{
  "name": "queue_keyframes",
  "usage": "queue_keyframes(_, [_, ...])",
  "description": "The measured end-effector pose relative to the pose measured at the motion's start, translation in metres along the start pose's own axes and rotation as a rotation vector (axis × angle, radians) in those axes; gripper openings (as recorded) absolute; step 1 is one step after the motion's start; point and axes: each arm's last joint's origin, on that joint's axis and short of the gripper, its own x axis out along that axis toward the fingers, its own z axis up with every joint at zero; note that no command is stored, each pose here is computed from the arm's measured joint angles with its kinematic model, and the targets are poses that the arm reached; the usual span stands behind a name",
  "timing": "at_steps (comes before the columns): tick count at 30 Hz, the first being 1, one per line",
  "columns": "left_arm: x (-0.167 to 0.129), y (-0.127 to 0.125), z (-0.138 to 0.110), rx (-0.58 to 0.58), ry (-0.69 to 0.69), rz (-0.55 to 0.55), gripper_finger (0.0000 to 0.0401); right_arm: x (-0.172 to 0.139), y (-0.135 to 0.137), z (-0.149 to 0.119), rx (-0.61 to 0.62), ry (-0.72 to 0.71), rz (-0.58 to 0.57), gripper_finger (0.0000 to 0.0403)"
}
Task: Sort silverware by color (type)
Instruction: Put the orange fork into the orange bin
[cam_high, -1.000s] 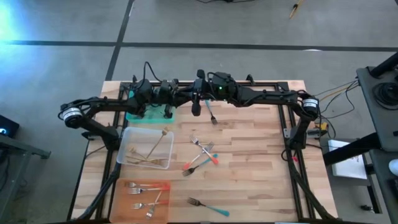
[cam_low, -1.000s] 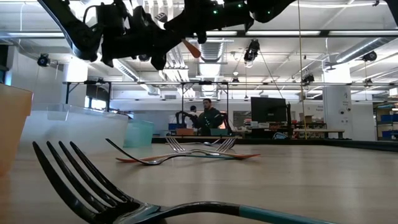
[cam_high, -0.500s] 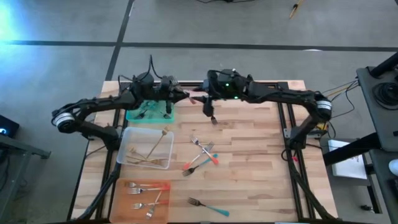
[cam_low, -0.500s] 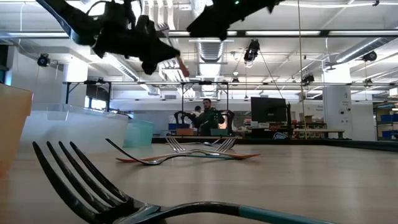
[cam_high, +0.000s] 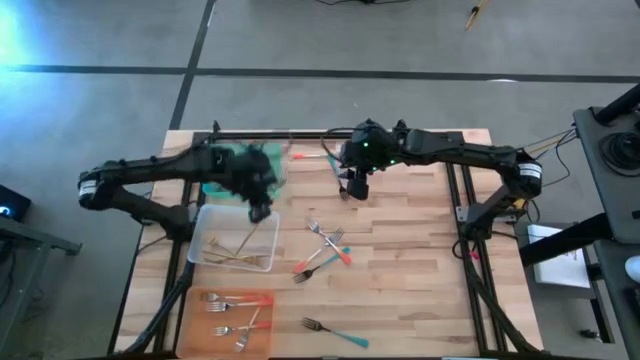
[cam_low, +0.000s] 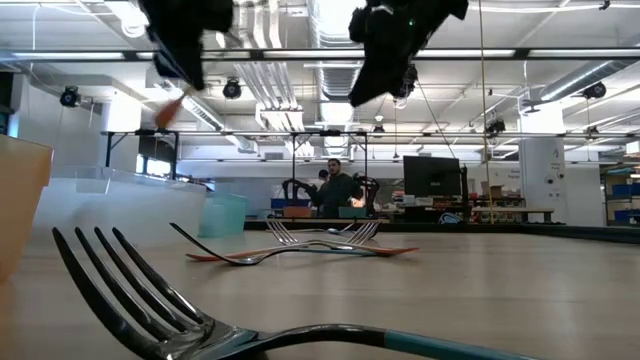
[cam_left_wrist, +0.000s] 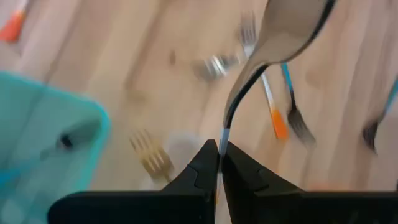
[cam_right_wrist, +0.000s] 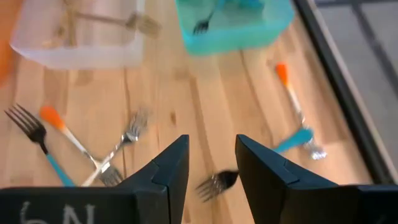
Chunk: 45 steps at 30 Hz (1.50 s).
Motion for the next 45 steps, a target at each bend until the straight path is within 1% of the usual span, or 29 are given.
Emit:
queue_keyframes(3, [-0.015, -0.037, -0.011, 0.025, 0.093, 0.054, 0.0, 0.015, -0.001, -0.009, 0.024, 0.05, 0.005, 0.0118])
queue_keyframes(5, [-0.024, -0.061, -0.021, 0.039, 0.133, 0.062, 0.0, 0.025, -0.001, -0.015, 0.053, 0.086, 0.008, 0.0119])
queue_keyframes(8, [-0.034, -0.093, -0.043, 0.048, 0.17, 0.025, 0.0, 0.041, -0.002, -0.026, 0.105, 0.145, 0.01, 0.012])
queue_keyframes(11, [-0.039, -0.12, -0.066, 0.003, 0.196, -0.027, 0.0, 0.054, -0.003, -0.035, 0.155, 0.194, 0.008, 0.0118])
queue_keyframes(14, [-0.037, -0.139, -0.092, -0.075, 0.209, -0.035, 0.0, 0.064, -0.001, -0.043, 0.202, 0.233, 0.006, 0.0114])
queue_keyframes(16, [-0.033, -0.149, -0.111, -0.136, 0.205, -0.028, 0.0, 0.07, 0.002, -0.046, 0.2, 0.249, 0.013, 0.011])
queue_keyframes(20, [-0.02, -0.169, -0.146, -0.247, 0.23, -0.065, 0.0, 0.074, 0.016, -0.045, 0.174, 0.253, 0.038, 0.0103])
queue_keyframes(23, [-0.008, -0.184, -0.168, -0.282, 0.255, -0.088, 0.0, 0.074, 0.032, -0.044, 0.139, 0.255, 0.063, 0.0097])
queue_keyframes(26, [0.005, -0.195, -0.183, -0.287, 0.279, -0.039, 0.0, 0.074, 0.049, -0.043, 0.1, 0.249, 0.093, 0.0091])
queue_keyframes(29, [0.018, -0.204, -0.19, -0.284, 0.287, 0.019, 0.0005, 0.074, 0.064, -0.043, 0.068, 0.249, 0.12, 0.0086])
queue_keyframes(34, [0.034, -0.22, -0.192, -0.248, 0.314, 0.076, 0.0037, 0.073, 0.08, -0.043, 0.049, 0.25, 0.145, 0.0078])
queue_keyframes(37, [0.038, -0.233, -0.191, -0.235, 0.335, 0.084, 0.0059, 0.072, 0.087, -0.043, 0.053, 0.252, 0.154, 0.0075])
queue_keyframes(39, [0.039, -0.243, -0.188, -0.208, 0.321, 0.073, 0.0072, 0.07, 0.091, -0.043, 0.048, 0.249, 0.161, 0.0074])
queue_keyframes(42, [0.037, -0.26, -0.179, -0.14, 0.221, 0.044, 0.0085, 0.067, 0.094, -0.042, 0.042, 0.244, 0.167, 0.0076])
queue_keyframes(45, [0.027, -0.276, -0.164, -0.026, 0.03, 0.039, 0.009, 0.067, 0.095, -0.043, 0.042, 0.244, 0.166, 0.0077])
